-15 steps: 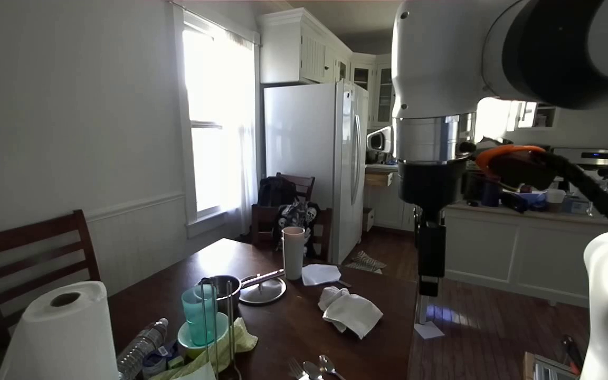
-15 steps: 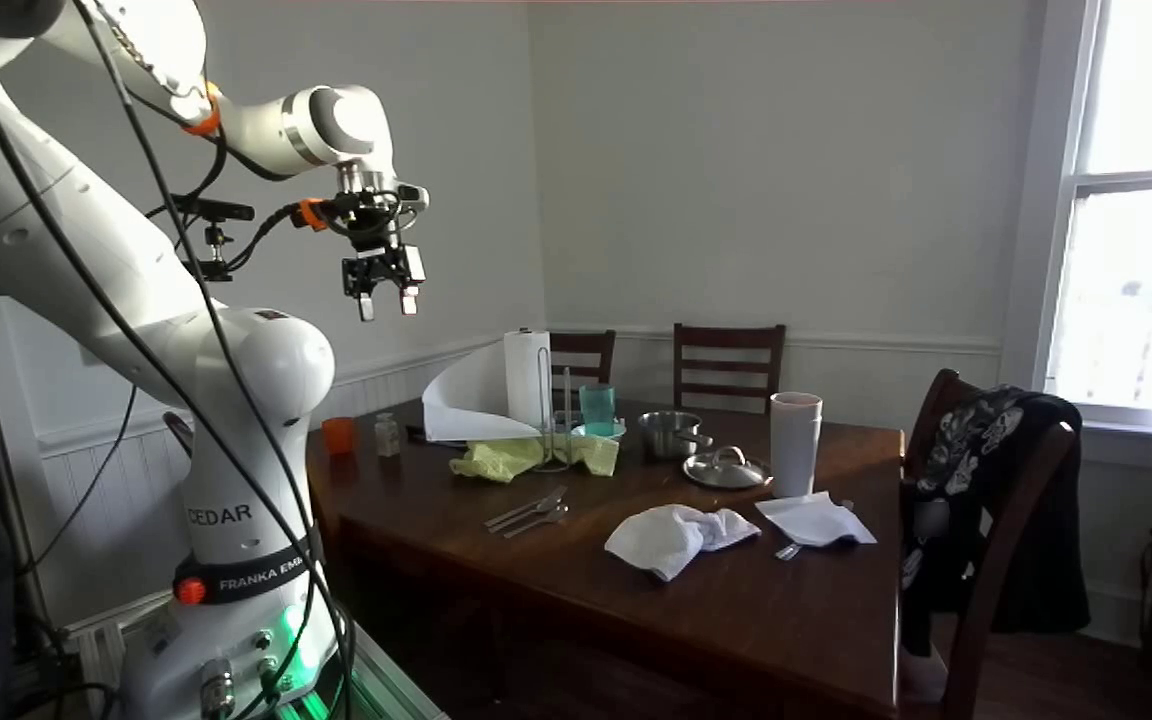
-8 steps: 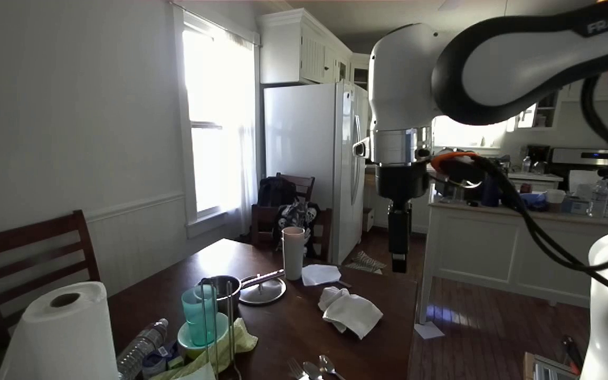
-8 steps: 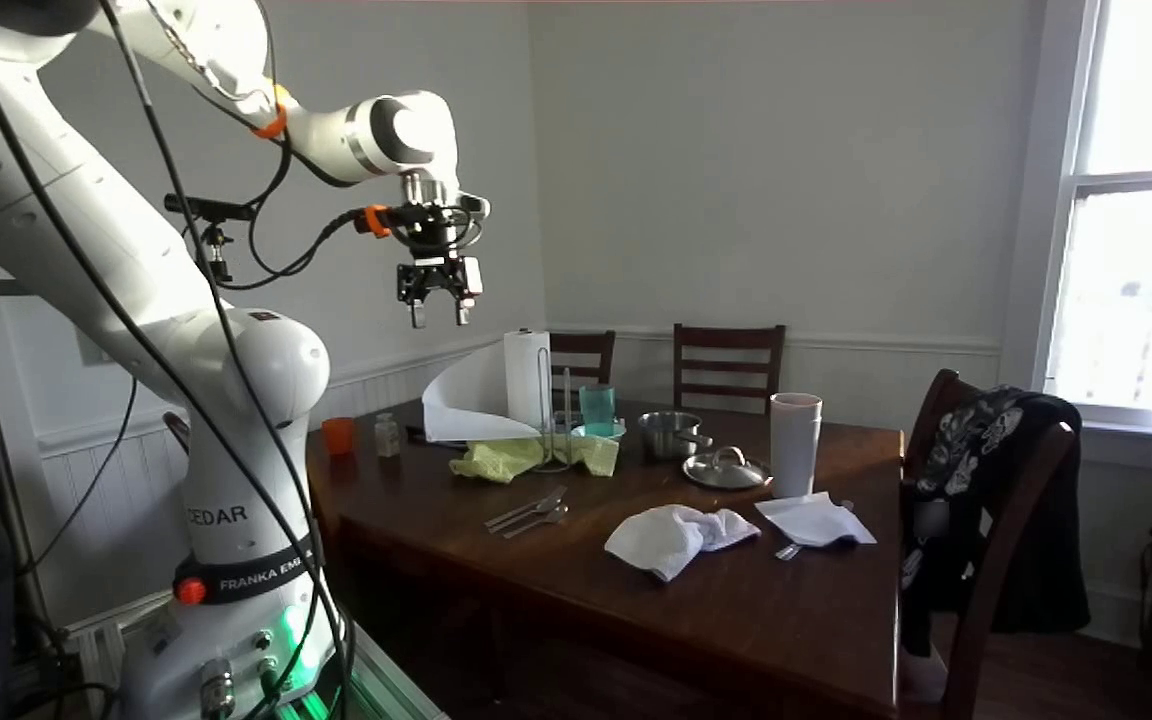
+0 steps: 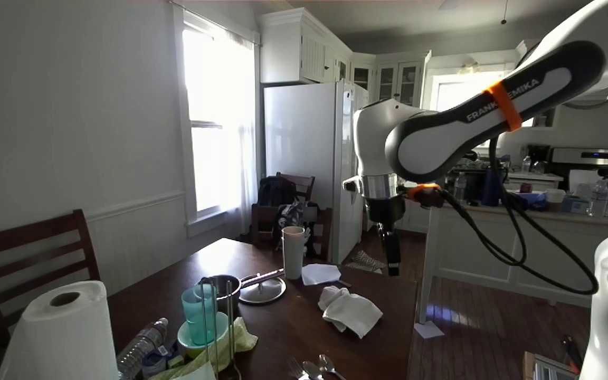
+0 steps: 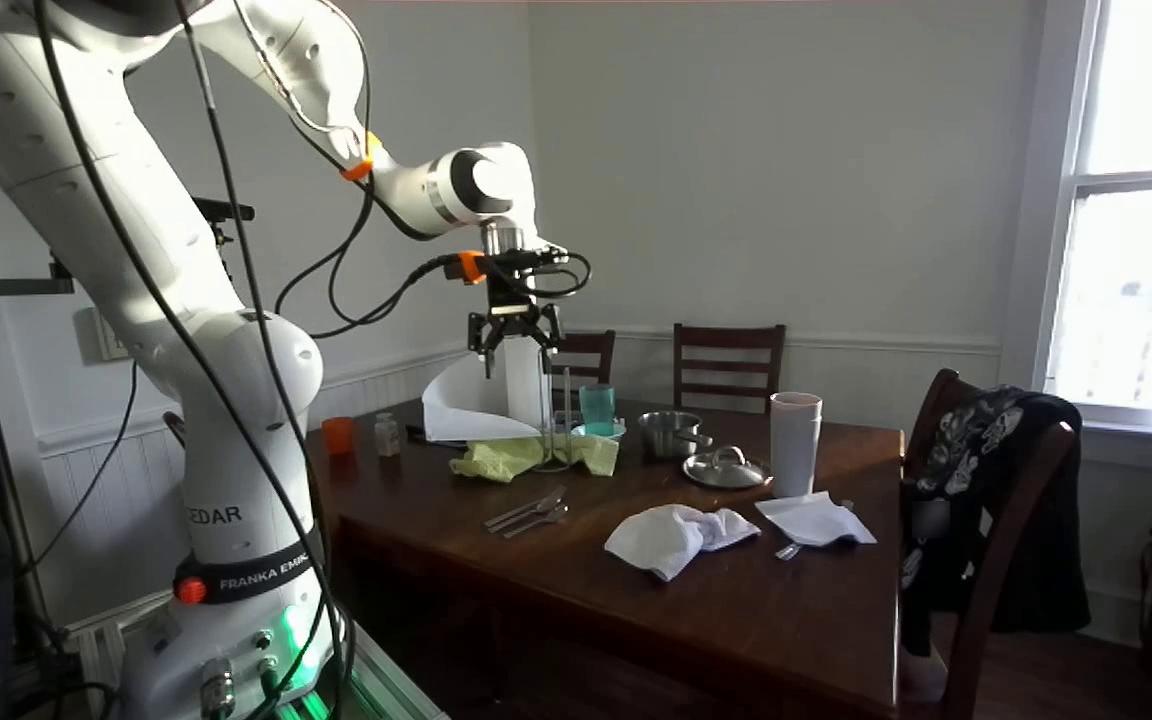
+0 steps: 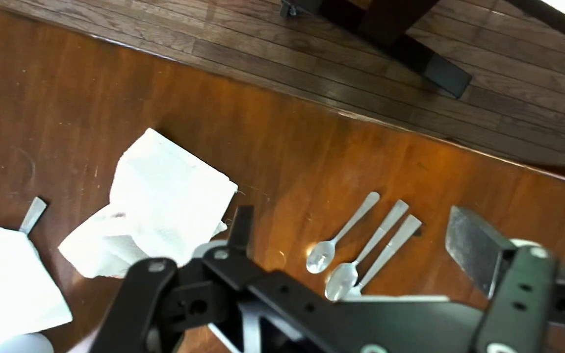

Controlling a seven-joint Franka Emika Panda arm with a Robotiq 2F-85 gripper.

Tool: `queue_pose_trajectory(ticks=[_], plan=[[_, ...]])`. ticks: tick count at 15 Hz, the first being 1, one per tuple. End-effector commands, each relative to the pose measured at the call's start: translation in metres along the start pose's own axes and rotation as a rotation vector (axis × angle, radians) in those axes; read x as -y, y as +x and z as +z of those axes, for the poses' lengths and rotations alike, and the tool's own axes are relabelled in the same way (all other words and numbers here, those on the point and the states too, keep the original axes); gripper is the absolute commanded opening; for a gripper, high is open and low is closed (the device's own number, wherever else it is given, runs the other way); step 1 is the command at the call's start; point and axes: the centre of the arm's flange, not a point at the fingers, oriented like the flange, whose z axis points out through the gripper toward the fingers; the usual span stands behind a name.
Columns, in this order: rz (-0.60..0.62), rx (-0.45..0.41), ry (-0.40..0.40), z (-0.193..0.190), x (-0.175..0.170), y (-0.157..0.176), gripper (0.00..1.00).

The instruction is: Fold the white cloth, then put it in the pot

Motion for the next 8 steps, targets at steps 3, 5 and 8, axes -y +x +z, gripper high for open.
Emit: queue_pose_trajectory(ticks=[3,5,8], plan=[[-0.063,-0.034,-0.126,0.062,-0.068,0.023,1.00],[-0.044,-0.032,-0.100,0.054,-0.056,0.015,1.00],[-0.052,-0.025,-0.105,0.072,-0.070,0.017,1.00]])
